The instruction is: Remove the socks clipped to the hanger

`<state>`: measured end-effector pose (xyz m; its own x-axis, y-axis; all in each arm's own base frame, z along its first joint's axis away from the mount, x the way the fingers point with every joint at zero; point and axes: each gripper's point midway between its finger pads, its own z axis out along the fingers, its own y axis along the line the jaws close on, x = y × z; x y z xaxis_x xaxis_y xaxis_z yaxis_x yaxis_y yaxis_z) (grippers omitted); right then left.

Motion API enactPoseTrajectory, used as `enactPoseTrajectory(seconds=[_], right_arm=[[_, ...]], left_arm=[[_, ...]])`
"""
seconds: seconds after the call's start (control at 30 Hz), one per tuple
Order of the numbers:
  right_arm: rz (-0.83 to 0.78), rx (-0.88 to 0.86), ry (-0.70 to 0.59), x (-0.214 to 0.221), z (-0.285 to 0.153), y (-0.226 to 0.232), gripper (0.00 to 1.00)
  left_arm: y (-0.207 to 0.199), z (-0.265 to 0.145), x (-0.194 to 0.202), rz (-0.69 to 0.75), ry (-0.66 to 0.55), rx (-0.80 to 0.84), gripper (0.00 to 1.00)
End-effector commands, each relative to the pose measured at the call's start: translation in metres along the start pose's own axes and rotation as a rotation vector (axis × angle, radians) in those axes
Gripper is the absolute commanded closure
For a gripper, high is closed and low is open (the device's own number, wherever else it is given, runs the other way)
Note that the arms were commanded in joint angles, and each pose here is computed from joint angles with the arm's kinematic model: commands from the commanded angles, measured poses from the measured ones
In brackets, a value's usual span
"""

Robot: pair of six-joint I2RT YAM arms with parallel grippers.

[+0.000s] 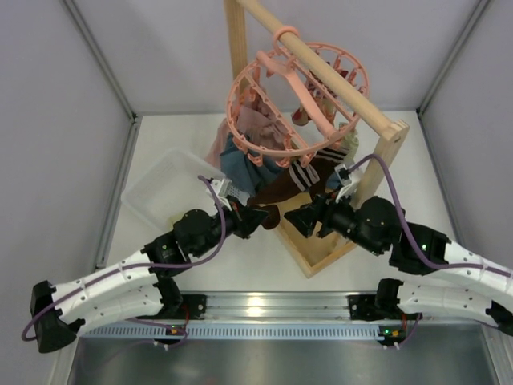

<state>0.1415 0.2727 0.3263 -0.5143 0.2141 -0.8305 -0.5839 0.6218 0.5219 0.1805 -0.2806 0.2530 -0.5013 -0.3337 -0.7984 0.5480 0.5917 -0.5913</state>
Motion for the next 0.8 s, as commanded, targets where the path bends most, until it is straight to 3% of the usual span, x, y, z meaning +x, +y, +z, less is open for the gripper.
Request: enactPoseTrajectory(seconds=[0.0, 0.23, 0.67, 0.77], right_arm=[[0.116, 0.013, -0.189, -0.037, -0.016, -0.003, 0.42], [0.15, 0.08, -0.191, -0.038, 0.0, -0.006, 0.43], [0.051, 0.177, -0.183, -0.04, 0.044, -0.004, 0.43], [0.02, 0.206, -0.186, -0.043, 0.047, -0.007, 0.53]], left_arm=[[-0.019, -0.01, -0.018, -0.011, -0.055, 0.089, 1.0], [-0.032, -0.022, -0.027, -0.02, -0.072, 0.151, 1.0], [-0.041, -0.022, -0.024, 0.005, -0.044, 0.193, 1.0], [-0.04, -0.023, -0.02, 0.01, -0.029, 0.197, 1.0]])
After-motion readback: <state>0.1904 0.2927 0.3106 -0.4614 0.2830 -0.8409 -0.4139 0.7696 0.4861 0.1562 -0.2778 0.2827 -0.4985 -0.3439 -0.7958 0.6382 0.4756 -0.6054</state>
